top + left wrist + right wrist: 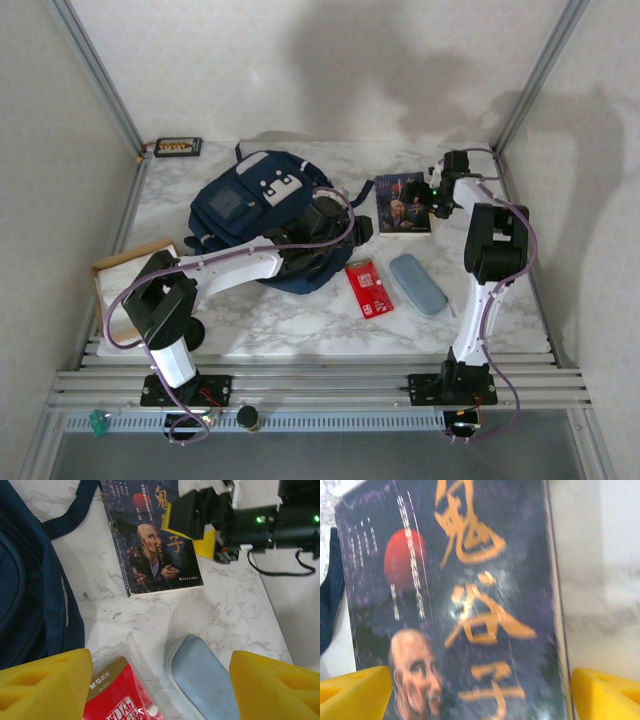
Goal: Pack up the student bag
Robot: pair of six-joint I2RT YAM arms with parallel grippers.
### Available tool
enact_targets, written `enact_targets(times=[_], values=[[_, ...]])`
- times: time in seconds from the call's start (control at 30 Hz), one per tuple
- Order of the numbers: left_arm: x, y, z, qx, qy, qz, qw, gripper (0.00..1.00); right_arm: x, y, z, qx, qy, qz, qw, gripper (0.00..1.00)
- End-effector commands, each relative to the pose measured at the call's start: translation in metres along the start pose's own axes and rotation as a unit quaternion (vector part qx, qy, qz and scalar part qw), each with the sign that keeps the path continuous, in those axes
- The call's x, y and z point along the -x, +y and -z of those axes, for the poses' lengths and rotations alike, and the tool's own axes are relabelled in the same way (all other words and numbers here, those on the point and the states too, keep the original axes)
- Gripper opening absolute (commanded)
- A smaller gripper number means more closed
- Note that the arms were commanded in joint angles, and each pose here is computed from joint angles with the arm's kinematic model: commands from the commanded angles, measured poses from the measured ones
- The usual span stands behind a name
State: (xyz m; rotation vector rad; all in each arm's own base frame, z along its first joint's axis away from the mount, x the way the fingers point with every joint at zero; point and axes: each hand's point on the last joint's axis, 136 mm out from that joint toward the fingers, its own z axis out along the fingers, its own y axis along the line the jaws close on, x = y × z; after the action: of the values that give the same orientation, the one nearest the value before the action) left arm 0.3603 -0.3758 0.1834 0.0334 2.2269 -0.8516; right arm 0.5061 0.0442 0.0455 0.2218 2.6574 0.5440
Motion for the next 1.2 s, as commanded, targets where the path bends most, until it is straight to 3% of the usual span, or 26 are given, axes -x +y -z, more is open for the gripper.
enact_targets(times=[0.0,0.13,0.3,0.5,0.8,1.0,1.17], values=[[0.000,0.005,-0.003,0.008,-0.010,0.008,1.000,0.72,0.001,-0.003,0.017,0.002,-0.019,-0.014,1.000,0.89],[-0.001,0.006,-0.004,0.008,-0.010,0.016,1.000,0.73,-0.010,-0.010,0.003,-0.004,0.005,-0.018,1.000,0.85],[-0.002,0.011,-0.005,0.012,-0.012,0.025,1.000,0.73,-0.022,0.008,0.000,0.028,0.012,-0.006,1.000,0.81],[-0.004,0.017,-0.007,0.015,-0.011,0.034,0.999,0.73,-0.029,0.021,0.001,0.060,0.016,-0.002,0.998,0.70],[-0.007,0.020,-0.011,0.013,-0.007,0.043,0.999,0.73,-0.021,0.054,0.013,0.121,-0.011,0.018,0.992,0.55],[-0.007,0.023,-0.011,0.016,-0.008,0.045,0.999,0.73,-0.023,0.063,0.001,0.140,-0.004,0.014,0.990,0.48],[-0.007,0.029,-0.010,0.020,-0.008,0.048,0.999,0.73,-0.025,0.051,-0.007,0.089,0.002,-0.005,0.996,0.50]])
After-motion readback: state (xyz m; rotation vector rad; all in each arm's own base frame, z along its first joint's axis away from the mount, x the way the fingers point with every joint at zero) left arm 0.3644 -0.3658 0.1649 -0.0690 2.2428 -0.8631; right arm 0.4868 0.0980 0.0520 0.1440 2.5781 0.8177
